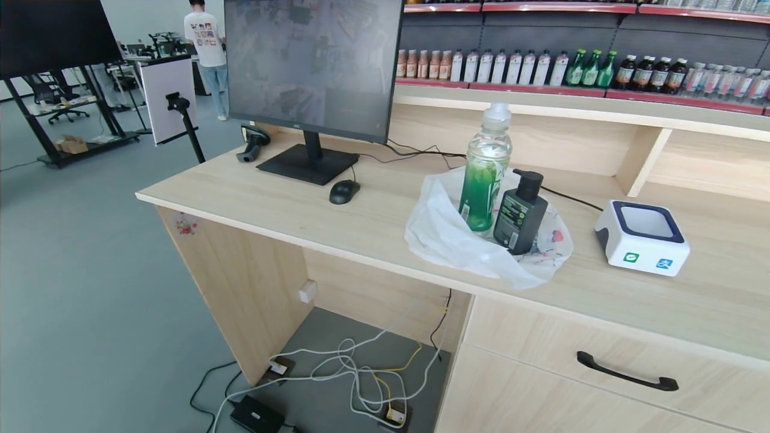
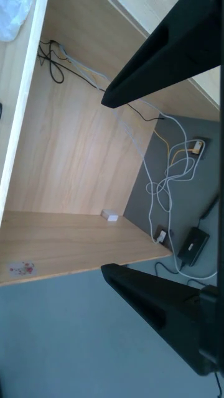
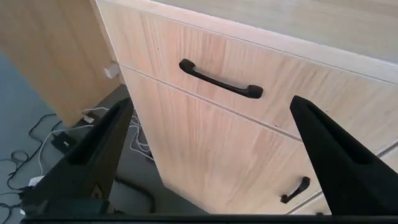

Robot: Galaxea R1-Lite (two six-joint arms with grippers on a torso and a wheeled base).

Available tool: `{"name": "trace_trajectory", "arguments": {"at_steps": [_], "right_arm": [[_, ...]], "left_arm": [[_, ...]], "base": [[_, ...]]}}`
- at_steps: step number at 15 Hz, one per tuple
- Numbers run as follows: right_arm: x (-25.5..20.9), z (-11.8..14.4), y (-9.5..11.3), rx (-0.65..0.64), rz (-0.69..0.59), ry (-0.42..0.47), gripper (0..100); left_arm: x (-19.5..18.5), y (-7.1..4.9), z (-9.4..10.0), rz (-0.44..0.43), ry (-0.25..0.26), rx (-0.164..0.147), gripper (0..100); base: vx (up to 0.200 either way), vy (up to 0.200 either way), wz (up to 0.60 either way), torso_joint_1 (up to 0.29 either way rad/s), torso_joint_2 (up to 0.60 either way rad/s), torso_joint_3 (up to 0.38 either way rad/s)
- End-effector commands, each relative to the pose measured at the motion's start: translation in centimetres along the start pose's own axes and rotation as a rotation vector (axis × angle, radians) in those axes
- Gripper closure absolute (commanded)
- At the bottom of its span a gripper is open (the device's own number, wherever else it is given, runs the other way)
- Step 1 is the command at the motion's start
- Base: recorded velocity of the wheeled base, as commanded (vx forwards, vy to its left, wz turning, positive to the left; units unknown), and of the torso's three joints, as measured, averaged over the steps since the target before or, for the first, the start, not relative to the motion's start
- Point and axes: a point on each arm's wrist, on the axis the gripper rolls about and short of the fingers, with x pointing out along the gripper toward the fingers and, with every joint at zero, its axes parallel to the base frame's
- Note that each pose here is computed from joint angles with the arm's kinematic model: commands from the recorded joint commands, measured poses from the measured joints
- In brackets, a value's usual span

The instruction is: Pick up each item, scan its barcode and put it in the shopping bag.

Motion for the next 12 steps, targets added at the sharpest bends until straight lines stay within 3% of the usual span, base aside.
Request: {"name": "trace_trajectory", "arguments": {"at_steps": [1,5,9,12], "right_arm": [[-0.62,-0.24,0.05,-0.001,-0.014,-0.084,0],[-0.69,-0.24,0.06,0.021,-0.017,-0.092,0],[-0.69,-0.24,0.06,0.019,-0.017,-0.092,0],[-0.68,-0.28,0.06,0.034,-0.016,-0.091,0]], "left_arm": [[0.0,0.0,0.0,-0.001,-0.001,-0.001,0],[0.0,0.0,0.0,-0.001,-0.001,0.0,0],[0.0,0.0,-0.01,-0.001,0.001,0.002,0],[0.0,0.0,-0.01,-0.001,0.001,0.002,0]], "base": [[-0.2,0.0,0.0,0.002,0.01,-0.002],[-0.2,0.0,0.0,0.005,0.0,0.0],[-0.2,0.0,-0.6,-0.002,0.0,0.005],[0.0,0.0,-0.6,-0.002,0.0,0.004]]}}
